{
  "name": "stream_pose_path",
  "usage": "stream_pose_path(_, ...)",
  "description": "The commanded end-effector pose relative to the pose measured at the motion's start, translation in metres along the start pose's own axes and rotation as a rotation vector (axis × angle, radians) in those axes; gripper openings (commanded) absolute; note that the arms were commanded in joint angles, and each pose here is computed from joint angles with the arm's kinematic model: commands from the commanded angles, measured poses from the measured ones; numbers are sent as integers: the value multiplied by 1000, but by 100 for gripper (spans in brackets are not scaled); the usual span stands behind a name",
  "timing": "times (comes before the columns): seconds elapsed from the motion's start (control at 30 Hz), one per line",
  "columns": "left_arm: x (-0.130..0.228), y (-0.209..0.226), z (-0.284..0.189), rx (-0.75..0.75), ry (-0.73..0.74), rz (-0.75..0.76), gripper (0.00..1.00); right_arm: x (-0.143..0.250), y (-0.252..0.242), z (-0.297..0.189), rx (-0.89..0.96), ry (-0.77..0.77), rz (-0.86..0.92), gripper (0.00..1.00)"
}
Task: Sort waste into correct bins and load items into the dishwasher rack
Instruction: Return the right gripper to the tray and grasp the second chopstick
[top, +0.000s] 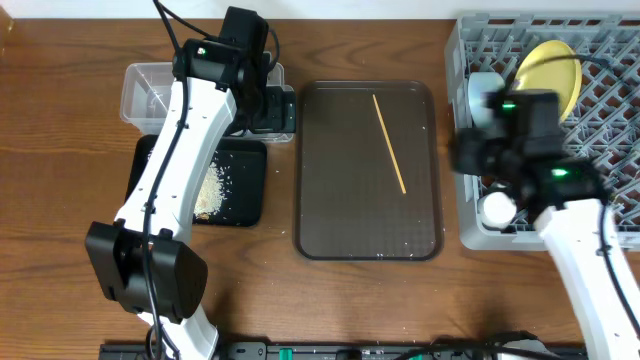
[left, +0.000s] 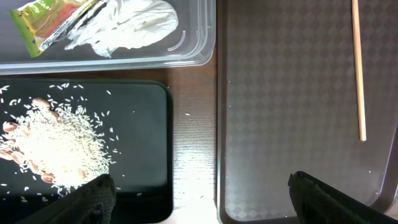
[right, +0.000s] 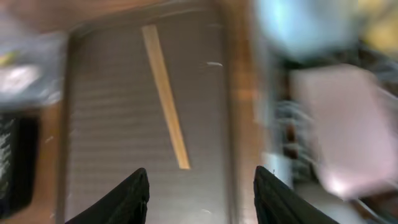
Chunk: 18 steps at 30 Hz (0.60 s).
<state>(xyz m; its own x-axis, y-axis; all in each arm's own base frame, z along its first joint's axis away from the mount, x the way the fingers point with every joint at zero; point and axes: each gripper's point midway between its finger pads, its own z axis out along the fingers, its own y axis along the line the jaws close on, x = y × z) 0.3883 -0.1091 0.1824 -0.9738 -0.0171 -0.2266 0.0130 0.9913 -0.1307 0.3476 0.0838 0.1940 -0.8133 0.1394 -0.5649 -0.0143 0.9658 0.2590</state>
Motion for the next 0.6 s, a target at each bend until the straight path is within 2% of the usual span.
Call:
stream_pose_path(0.0, -5, 1, -7, -7, -26, -14, 91, 3, 28, 13, -2, 2, -134, 53)
stream_pose_path(0.3, -5, 1, -7, -7, -26, -14, 91, 40, 50, 87, 41, 143, -303, 52)
stream_pose_path(0.57, -5, 1, -7, -7, -26, -14, 91, 69, 39, 138, 75, 256, -328, 45)
